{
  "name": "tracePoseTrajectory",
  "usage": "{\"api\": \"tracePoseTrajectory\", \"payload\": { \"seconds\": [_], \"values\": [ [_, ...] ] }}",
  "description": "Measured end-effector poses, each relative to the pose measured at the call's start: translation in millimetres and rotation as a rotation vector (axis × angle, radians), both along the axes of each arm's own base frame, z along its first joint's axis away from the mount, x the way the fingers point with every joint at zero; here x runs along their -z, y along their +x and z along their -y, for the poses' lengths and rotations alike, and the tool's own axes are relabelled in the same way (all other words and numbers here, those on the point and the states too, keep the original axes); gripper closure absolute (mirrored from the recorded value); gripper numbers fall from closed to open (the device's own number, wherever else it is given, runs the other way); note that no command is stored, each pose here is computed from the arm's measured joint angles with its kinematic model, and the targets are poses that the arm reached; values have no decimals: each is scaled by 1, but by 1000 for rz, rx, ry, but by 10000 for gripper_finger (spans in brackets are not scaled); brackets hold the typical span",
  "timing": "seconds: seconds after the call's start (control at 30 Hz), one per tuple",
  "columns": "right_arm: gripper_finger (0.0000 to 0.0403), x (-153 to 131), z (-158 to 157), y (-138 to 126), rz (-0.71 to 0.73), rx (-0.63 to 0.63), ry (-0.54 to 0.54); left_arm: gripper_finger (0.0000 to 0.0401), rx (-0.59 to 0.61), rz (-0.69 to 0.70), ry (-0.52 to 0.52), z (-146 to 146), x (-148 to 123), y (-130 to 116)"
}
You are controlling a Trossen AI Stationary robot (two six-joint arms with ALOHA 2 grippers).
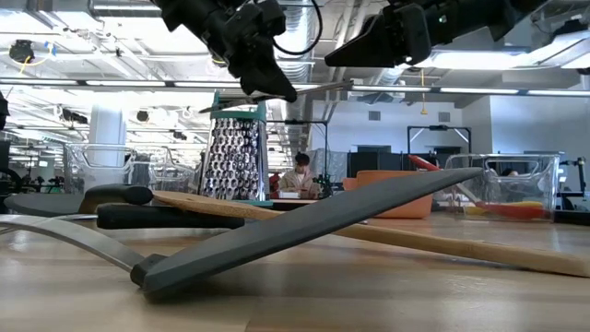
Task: Pick & Place Kitchen Items
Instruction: Put the top silver kitchen knife into the orange bin
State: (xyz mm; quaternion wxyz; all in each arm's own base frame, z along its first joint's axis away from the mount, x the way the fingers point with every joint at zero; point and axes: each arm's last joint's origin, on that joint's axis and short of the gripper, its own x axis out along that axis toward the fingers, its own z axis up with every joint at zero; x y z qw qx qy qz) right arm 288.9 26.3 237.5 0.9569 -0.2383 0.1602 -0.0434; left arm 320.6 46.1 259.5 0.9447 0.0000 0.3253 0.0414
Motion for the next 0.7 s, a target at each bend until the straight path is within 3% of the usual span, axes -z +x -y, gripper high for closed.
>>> {"api": "tracePoseTrajectory", "payload": {
  "seconds": [0.2, 0.5, 0.7],
  "values": [
    [245, 1, 3, -1, -18, 74, -79, 393, -66, 4, -7, -2, 0, 0],
    [265, 1, 3, -1, -29, 59, -128, 393, -89, 23, -45, 0, -2, 1],
    [252, 11, 2, 5, -64, 48, -165, 393, -76, 32, -92, 1, -2, 2]
  ]
}}
